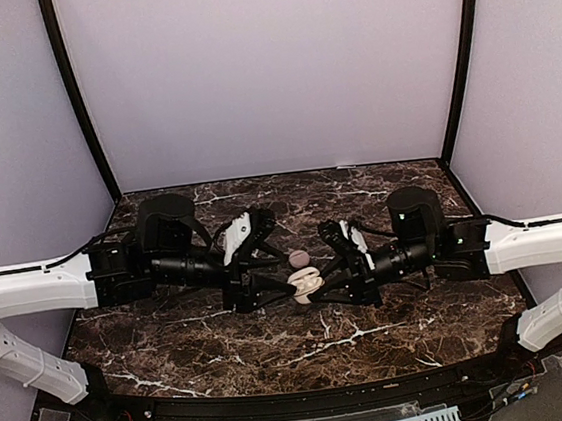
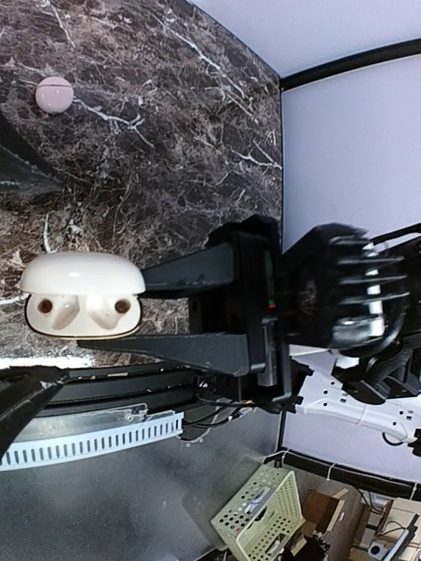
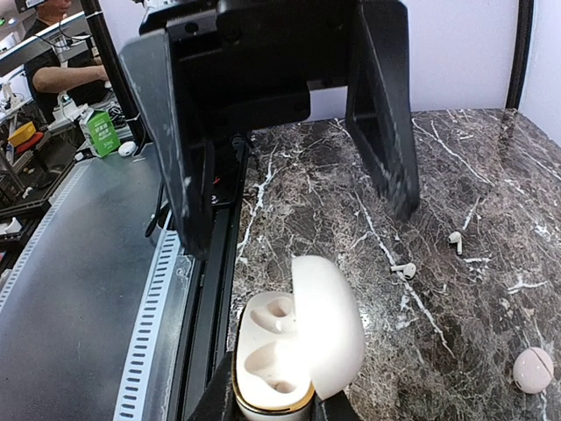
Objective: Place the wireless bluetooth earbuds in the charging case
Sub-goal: Open the charging case, then pass from the right arm to the left
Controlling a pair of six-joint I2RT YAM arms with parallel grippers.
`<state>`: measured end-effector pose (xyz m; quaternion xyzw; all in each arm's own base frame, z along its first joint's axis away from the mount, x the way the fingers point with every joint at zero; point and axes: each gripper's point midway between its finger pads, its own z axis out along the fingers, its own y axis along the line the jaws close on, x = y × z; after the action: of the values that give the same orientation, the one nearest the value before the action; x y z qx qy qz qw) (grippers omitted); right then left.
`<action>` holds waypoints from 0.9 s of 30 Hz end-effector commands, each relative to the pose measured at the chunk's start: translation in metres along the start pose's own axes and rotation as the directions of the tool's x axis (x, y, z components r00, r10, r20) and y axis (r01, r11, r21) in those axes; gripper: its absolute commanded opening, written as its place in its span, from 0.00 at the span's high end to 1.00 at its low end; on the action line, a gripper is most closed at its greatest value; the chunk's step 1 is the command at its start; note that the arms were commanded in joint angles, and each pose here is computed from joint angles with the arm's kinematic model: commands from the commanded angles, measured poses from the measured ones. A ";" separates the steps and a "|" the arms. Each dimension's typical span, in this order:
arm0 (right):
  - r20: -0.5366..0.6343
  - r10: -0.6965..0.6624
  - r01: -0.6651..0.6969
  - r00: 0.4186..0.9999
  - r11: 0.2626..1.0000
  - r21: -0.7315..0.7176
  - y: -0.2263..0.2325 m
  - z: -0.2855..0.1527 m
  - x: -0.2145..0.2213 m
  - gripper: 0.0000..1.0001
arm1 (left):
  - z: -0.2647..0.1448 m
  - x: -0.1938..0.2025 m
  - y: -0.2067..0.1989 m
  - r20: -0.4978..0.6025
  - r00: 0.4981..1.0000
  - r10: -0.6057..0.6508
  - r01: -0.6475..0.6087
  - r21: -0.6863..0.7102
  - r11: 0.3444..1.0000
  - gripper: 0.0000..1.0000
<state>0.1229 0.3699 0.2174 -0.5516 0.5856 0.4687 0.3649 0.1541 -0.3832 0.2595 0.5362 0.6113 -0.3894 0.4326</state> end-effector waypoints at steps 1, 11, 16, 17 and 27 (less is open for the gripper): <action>0.053 -0.054 0.054 0.997 0.999 -0.004 0.006 -0.005 -0.021 1.00 | 0.005 -0.001 -0.008 -0.029 1.000 -0.005 0.007 0.059 0.998 0.38; 0.040 -0.046 0.046 0.998 0.999 -0.015 0.008 0.000 -0.021 1.00 | 0.014 0.000 0.004 -0.040 0.999 -0.029 0.030 0.012 0.999 0.53; 0.043 -0.038 0.038 0.998 0.999 -0.009 0.007 0.001 -0.023 1.00 | 0.019 0.005 0.006 -0.068 0.997 -0.034 0.035 0.007 0.999 0.57; 0.042 -0.037 0.037 0.998 0.999 -0.008 0.007 0.001 -0.023 1.00 | 0.020 0.006 0.005 -0.072 0.997 -0.034 0.034 0.007 0.999 0.58; 0.039 -0.038 0.038 0.999 0.999 -0.008 0.006 0.002 -0.023 1.00 | 0.025 0.003 0.000 -0.068 0.997 -0.029 0.031 0.035 0.999 0.73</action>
<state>0.1205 0.3719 0.2220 -0.5533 0.5840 0.4691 0.3643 0.1596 -0.4013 0.2406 0.5433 0.6335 -0.3826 0.3964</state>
